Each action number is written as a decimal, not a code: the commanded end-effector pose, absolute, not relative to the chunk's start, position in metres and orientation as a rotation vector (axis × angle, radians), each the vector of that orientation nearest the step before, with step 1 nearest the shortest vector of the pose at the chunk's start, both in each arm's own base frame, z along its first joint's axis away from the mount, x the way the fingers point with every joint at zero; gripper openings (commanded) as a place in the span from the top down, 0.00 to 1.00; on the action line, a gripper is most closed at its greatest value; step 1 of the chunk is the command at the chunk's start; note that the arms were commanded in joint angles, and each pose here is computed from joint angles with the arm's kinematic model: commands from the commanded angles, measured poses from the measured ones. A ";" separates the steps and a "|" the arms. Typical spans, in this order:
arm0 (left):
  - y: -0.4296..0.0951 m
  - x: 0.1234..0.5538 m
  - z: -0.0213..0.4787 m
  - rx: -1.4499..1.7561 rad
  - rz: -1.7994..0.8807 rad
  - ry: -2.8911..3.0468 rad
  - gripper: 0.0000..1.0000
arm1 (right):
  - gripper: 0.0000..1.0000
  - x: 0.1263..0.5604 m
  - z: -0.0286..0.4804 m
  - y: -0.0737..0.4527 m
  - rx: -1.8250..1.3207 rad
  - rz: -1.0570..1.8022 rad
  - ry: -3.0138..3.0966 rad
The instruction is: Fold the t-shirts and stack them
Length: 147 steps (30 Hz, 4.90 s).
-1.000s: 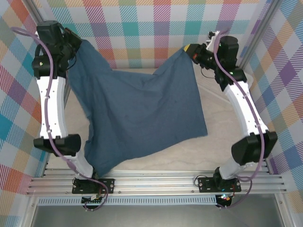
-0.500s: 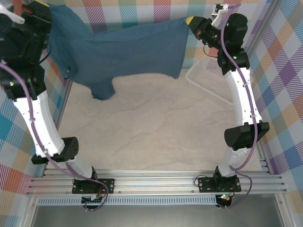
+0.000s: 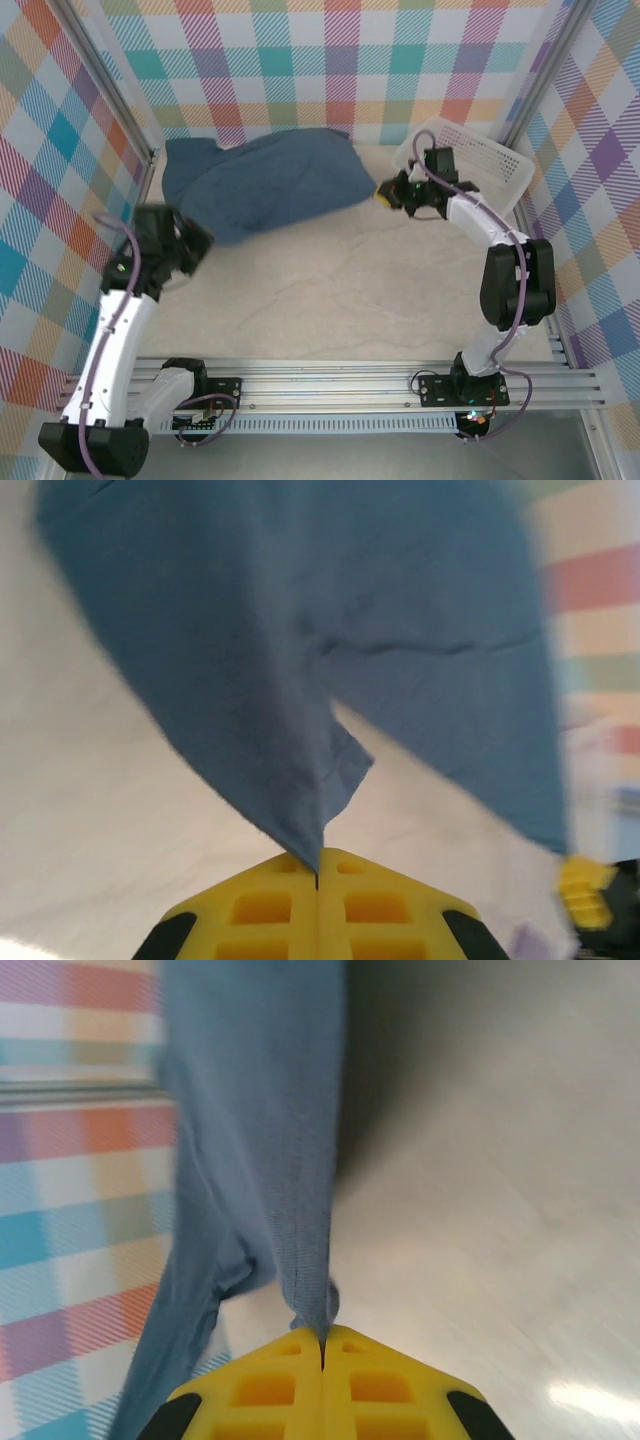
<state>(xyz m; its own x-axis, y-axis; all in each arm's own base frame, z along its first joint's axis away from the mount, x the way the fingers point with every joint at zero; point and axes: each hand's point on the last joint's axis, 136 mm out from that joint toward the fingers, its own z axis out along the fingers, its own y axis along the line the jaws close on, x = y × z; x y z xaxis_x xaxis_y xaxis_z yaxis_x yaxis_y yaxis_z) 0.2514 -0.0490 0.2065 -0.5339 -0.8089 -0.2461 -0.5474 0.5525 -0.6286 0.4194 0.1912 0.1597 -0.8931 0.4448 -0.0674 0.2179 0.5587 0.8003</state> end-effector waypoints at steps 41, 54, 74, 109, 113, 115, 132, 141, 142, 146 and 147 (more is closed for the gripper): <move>-0.074 0.136 0.069 -1.429 -0.088 2.638 1.00 | 1.00 0.279 0.026 0.117 0.547 0.300 3.071; -0.024 0.105 0.075 -1.473 0.159 2.529 1.00 | 1.00 0.260 0.019 0.098 0.592 0.149 3.101; 0.024 0.323 0.114 -1.523 -0.259 2.394 0.66 | 0.66 0.306 0.088 0.157 0.374 0.557 2.903; 0.135 0.409 0.068 -1.696 -0.101 2.341 0.50 | 0.62 0.358 0.067 0.225 0.346 0.670 2.935; 0.107 0.390 0.111 -1.616 -0.089 2.326 0.48 | 0.68 0.330 0.062 0.222 0.424 0.730 2.951; 0.089 0.371 0.108 -1.611 -0.108 2.366 0.50 | 0.68 0.322 0.057 0.231 0.406 0.772 2.959; 0.020 0.336 -0.012 -1.573 -0.272 2.722 0.60 | 0.72 0.362 -0.003 0.210 0.477 0.520 3.084; -0.037 0.374 -0.005 -1.482 -0.302 2.733 0.60 | 0.69 0.389 -0.008 0.151 0.557 0.477 3.080; -0.041 0.376 -0.004 -1.479 -0.291 2.739 0.60 | 0.68 0.393 -0.008 0.146 0.553 0.479 3.080; -0.054 0.384 0.009 -1.446 -0.321 2.718 0.58 | 0.66 0.408 0.000 0.140 0.477 0.485 3.066; -0.056 0.387 0.018 -1.413 -0.321 2.712 0.57 | 0.65 0.411 0.004 0.140 0.451 0.489 3.061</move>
<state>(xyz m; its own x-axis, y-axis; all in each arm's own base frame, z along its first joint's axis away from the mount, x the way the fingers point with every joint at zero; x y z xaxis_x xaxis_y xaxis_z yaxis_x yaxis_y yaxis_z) 0.3940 -0.0488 0.0228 -0.5807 -0.8140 0.0153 -0.7917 0.5602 -0.2437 0.4241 0.1561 0.0230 -0.9411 0.3382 0.0024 0.3109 0.8621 0.4001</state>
